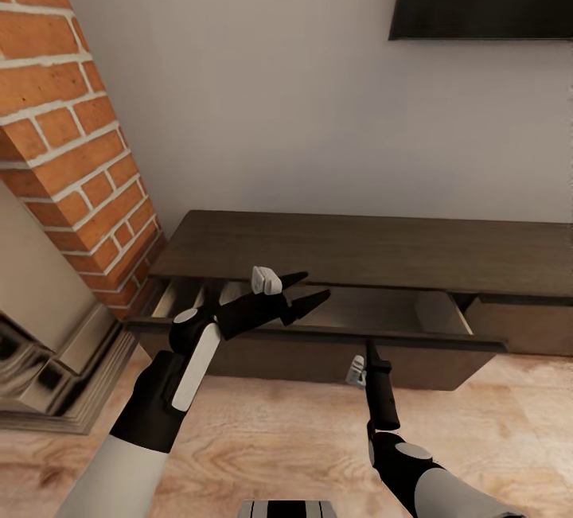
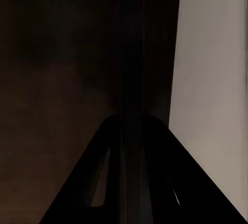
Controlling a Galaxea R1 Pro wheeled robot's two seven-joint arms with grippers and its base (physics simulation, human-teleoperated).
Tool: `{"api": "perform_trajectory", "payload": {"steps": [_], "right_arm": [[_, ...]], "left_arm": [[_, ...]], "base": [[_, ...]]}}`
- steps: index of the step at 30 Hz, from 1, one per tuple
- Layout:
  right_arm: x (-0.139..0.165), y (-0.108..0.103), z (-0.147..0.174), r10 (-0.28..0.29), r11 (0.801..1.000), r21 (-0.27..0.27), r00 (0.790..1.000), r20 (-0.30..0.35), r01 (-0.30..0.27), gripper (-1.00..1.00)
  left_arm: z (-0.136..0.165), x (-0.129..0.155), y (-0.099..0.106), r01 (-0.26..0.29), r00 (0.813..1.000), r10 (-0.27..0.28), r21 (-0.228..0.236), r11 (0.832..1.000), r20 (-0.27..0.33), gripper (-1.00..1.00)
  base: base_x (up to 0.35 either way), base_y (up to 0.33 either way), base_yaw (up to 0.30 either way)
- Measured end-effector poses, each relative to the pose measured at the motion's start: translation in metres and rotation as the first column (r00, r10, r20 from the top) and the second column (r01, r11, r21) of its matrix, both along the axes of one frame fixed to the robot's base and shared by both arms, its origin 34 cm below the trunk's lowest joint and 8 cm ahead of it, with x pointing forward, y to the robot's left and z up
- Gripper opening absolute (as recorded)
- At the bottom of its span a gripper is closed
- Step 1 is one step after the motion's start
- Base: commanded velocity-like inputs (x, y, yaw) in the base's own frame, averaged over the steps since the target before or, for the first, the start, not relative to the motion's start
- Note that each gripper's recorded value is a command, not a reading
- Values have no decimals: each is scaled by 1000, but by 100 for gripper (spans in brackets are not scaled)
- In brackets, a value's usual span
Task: Place each of the two pumpkins and all three candles from the living room inside a cabinet in the living room (use any cabinet), then make sure every cabinet is closed, and position the cauldron so it is next to a table in the living room.
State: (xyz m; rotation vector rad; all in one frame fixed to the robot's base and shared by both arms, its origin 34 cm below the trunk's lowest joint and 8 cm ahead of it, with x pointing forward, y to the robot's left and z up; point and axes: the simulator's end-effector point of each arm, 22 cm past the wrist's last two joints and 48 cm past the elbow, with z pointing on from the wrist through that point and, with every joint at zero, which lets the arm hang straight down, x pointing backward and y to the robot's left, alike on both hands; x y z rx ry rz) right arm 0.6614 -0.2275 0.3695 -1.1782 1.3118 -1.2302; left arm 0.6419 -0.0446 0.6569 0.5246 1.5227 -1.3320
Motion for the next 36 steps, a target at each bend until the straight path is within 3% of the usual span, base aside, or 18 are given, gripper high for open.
{"api": "perform_trajectory", "payload": {"steps": [36], "right_arm": [[5, 5, 0, 21, 1000, -7, 1000, -10, -21, -100]], "left_arm": [[0, 0, 0, 0, 1000, 0, 0, 1000, 0, 100]], "base": [[-164, 0, 0]]}}
